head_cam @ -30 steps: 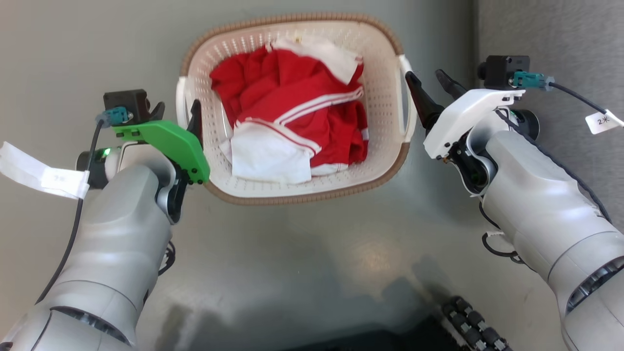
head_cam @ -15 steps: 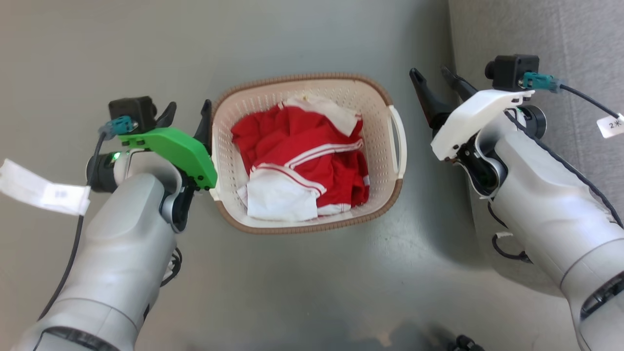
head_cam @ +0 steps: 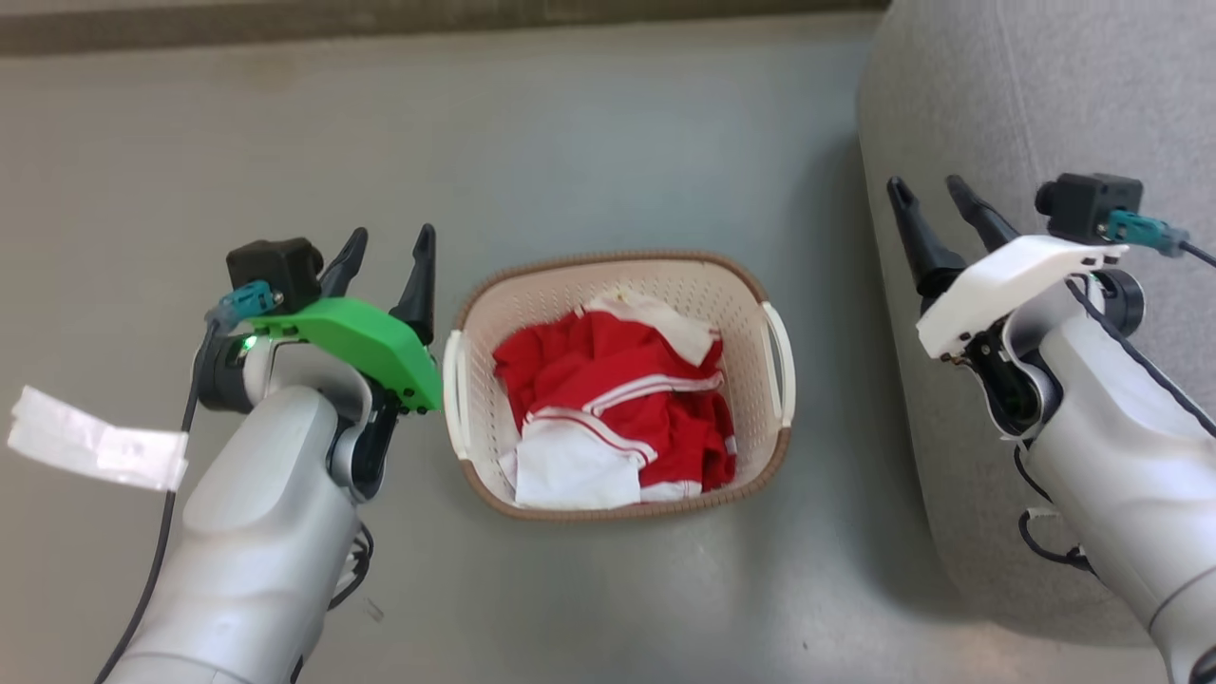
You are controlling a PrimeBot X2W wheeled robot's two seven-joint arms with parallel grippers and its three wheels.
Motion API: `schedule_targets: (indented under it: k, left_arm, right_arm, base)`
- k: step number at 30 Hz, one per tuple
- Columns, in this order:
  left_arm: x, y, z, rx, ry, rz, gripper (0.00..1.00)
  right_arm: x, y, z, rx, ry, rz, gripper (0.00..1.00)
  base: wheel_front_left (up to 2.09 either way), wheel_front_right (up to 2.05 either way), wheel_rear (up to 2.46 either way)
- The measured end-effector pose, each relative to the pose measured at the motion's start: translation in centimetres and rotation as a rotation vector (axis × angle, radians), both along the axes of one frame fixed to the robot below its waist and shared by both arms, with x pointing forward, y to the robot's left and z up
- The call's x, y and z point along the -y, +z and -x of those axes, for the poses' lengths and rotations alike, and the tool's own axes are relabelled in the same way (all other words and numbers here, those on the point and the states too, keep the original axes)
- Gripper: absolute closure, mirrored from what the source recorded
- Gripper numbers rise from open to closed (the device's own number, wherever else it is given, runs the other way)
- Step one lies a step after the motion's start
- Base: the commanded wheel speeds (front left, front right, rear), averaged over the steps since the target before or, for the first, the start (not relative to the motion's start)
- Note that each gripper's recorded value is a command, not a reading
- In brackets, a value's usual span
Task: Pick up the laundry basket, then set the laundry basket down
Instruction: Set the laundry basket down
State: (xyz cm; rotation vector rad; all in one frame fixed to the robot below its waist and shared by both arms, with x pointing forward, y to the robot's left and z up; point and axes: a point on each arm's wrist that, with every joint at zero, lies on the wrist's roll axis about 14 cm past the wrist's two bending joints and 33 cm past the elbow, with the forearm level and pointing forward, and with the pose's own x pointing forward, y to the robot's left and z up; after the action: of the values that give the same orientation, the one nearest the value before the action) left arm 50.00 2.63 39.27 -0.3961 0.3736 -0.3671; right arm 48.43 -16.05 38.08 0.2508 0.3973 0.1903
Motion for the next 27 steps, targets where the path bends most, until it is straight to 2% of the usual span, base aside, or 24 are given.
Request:
schedule_targets:
  k: [5,13,22,27]
  left_arm:
    - [-2.3,3.0,0.9,0.087,0.06,-0.02,0.0]
    - [-3.8,7.6,3.6,0.222,0.105,-0.03,0.0]
    - [-6.9,10.9,6.5,0.318,0.217,-0.044,0.0]
    - [-7.0,12.7,7.7,0.383,0.219,-0.048,0.0]
  right_arm:
    - [-0.8,3.0,0.9,0.087,0.01,-0.005,0.0]
    - [-2.3,6.6,3.7,0.201,0.024,-0.008,0.0]
    - [-2.3,10.5,6.2,0.323,-0.018,-0.01,0.0]
    - [-1.4,12.4,7.2,0.392,-0.047,0.013,0.0]
  base:
    - [0.0,0.0,0.0]
    - [0.0,0.0,0.0]
    - [0.0,0.0,0.0]
    - [0.0,0.0,0.0]
